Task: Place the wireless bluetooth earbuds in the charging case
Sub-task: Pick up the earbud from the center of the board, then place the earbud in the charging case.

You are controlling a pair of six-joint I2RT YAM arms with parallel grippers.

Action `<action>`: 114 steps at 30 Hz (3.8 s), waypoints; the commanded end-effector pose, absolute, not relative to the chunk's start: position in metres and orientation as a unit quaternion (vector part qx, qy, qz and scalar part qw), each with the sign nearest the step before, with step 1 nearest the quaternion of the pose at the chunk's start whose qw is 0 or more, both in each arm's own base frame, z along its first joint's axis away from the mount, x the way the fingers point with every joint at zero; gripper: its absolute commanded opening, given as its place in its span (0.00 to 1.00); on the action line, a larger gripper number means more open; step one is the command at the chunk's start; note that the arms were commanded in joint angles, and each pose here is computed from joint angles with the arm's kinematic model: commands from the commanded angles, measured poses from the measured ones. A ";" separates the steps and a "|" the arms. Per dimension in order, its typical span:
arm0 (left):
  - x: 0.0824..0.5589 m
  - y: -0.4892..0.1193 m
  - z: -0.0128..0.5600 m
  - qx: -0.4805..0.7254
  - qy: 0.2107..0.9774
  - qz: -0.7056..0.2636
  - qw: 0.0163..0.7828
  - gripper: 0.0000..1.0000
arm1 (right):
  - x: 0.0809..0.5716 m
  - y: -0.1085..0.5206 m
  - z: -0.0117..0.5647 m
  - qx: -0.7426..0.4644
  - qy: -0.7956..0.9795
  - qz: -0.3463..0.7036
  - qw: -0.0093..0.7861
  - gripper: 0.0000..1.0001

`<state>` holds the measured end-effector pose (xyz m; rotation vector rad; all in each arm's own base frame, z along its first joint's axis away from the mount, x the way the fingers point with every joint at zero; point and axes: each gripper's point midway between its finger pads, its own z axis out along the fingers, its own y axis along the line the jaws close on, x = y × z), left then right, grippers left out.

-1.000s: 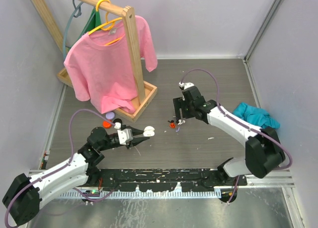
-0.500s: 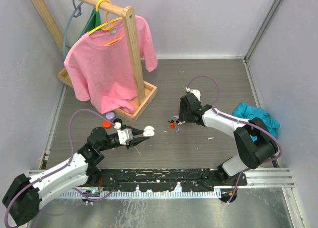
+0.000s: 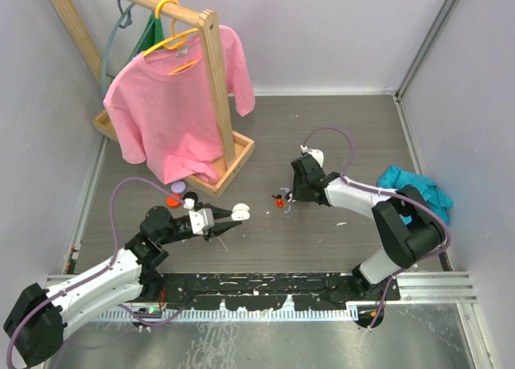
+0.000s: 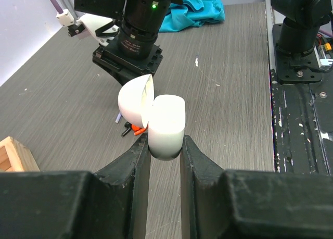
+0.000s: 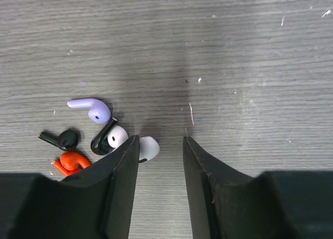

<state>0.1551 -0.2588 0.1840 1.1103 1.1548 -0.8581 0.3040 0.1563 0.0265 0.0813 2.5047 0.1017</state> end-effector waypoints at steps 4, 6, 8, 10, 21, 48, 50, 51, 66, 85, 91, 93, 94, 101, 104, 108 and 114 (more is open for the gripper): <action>0.155 -0.259 0.198 0.479 0.482 -0.368 0.634 0.00 | 0.304 0.158 0.027 0.026 0.948 0.047 0.314 0.37; 0.156 -0.258 0.198 0.479 0.482 -0.368 0.635 0.00 | 0.302 0.157 0.029 0.021 0.949 0.046 0.311 0.35; 0.155 -0.258 0.198 0.479 0.481 -0.369 0.635 0.00 | 0.299 0.155 0.030 0.014 0.950 0.044 0.308 0.34; 0.155 -0.258 0.199 0.479 0.482 -0.369 0.635 0.00 | 0.298 0.155 0.032 0.007 0.951 0.045 0.306 0.33; 0.154 -0.258 0.200 0.477 0.480 -0.372 0.635 0.00 | 0.287 0.150 0.031 -0.007 0.960 0.030 0.279 0.37; 0.153 -0.259 0.199 0.478 0.480 -0.374 0.633 0.00 | 0.297 0.154 0.026 -0.015 0.969 0.034 0.245 0.38; 0.153 -0.259 0.199 0.478 0.480 -0.374 0.633 0.00 | 0.297 0.155 0.024 -0.018 0.970 0.034 0.239 0.36; 0.154 -0.259 0.199 0.478 0.480 -0.373 0.634 0.00 | 0.296 0.155 0.023 -0.020 0.971 0.034 0.235 0.35; 0.156 -0.259 0.202 0.474 0.479 -0.372 0.638 0.00 | 0.293 0.163 0.044 -0.037 0.967 0.062 0.243 0.22; 0.189 -0.265 0.218 0.406 0.502 -0.365 0.671 0.00 | 0.289 0.234 0.217 -0.081 0.819 0.238 0.515 0.17; 0.199 -0.266 0.232 0.377 0.500 -0.366 0.688 0.00 | 0.266 0.253 0.273 -0.102 0.751 0.298 0.581 0.16; 0.201 -0.267 0.234 0.372 0.502 -0.367 0.689 0.00 | 0.256 0.259 0.285 -0.112 0.730 0.318 0.595 0.16; 0.202 -0.267 0.235 0.368 0.503 -0.367 0.690 0.00 | 0.251 0.262 0.291 -0.117 0.719 0.328 0.601 0.16; 0.203 -0.268 0.246 0.355 0.496 -0.377 0.697 0.00 | 0.222 0.278 0.317 -0.126 0.657 0.385 0.636 0.17; 0.202 -0.268 0.251 0.352 0.493 -0.382 0.698 0.00 | 0.210 0.288 0.321 -0.135 0.637 0.406 0.641 0.17; 0.201 -0.269 0.254 0.350 0.491 -0.388 0.698 0.00 | 0.198 0.300 0.325 -0.153 0.615 0.424 0.646 0.17; 0.198 -0.271 0.260 0.348 0.482 -0.401 0.697 0.00 | 0.189 0.315 0.323 -0.170 0.601 0.432 0.650 0.17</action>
